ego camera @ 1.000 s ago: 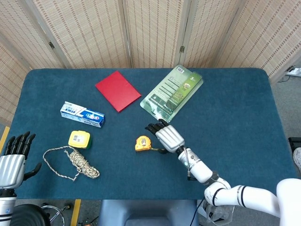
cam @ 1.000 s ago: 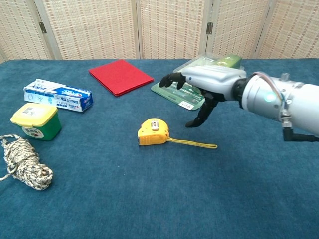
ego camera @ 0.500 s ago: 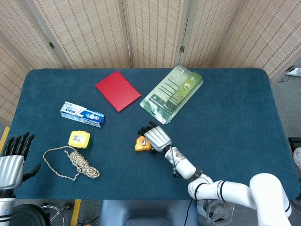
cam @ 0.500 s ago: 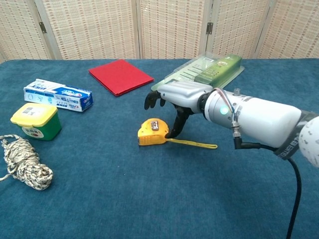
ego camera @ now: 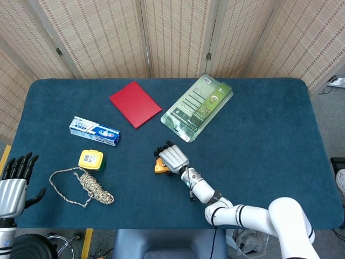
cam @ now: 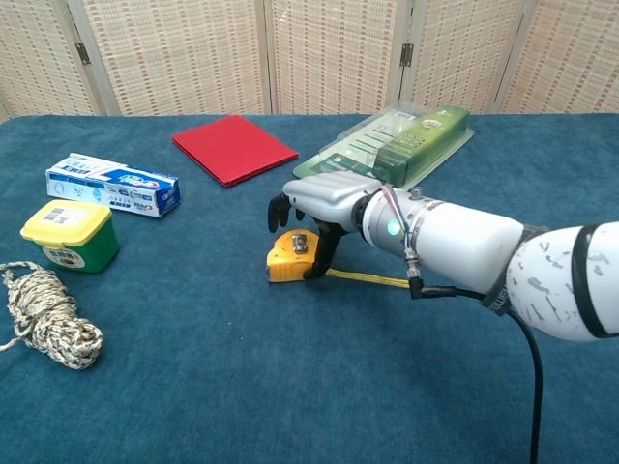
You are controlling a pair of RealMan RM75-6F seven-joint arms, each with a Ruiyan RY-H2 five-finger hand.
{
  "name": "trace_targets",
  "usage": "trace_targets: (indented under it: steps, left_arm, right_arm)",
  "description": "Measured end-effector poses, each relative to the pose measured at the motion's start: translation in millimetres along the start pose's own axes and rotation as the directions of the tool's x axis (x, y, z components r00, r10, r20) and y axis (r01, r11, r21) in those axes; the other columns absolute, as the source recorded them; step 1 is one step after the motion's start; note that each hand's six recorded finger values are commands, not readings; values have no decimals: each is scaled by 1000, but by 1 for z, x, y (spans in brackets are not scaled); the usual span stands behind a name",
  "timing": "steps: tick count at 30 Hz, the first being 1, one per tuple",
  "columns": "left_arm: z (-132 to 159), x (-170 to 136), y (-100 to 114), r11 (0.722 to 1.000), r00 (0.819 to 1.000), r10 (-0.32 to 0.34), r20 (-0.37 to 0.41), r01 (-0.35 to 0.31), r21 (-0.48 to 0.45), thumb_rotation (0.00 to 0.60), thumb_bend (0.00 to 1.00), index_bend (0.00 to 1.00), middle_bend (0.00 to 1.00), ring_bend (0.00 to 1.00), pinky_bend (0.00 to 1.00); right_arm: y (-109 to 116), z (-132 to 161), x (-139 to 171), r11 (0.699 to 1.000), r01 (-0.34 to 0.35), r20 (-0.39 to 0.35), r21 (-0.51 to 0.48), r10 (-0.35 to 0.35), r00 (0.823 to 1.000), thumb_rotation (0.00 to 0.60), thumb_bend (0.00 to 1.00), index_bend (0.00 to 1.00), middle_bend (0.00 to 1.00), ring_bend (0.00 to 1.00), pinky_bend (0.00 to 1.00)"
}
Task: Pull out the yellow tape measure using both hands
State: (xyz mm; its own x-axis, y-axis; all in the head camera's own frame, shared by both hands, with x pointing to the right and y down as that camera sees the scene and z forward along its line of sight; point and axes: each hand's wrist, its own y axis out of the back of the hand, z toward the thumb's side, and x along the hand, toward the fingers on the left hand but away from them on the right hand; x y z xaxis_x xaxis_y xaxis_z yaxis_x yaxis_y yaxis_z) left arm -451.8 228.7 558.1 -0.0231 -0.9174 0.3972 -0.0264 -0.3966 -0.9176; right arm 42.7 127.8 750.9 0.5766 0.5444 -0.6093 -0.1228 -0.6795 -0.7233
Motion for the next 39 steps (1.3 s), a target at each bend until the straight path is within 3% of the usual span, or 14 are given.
trace_targets:
  steps: [10,24,30,39]
  left_arm:
    - [-2,-1,-1,1000,1000,0,-5,0,-2,600,311,47,63,87,74]
    - [10,11,3,1000,999,18,42,-18,-2,600,313,54,63,95,76]
    - [34,27,2,998,993,20,113,-14,-57,600,327,65,63,128,109]
    - [109,68,10,973,965,32,261,30,-230,600,375,77,70,148,79]
  right_arm:
    - [-3,-2,-5,1000,-5,20,0,5,1000,600,212,355,336,295,156]
    - [5,-8,-1,999,29,44,-44,-27,999,600,212,600,535,427,199]
    - [23,-23,13,995,45,55,-85,-41,998,600,211,622,553,444,199]
    - [60,-61,41,984,86,117,-155,-68,991,600,212,631,558,449,199]
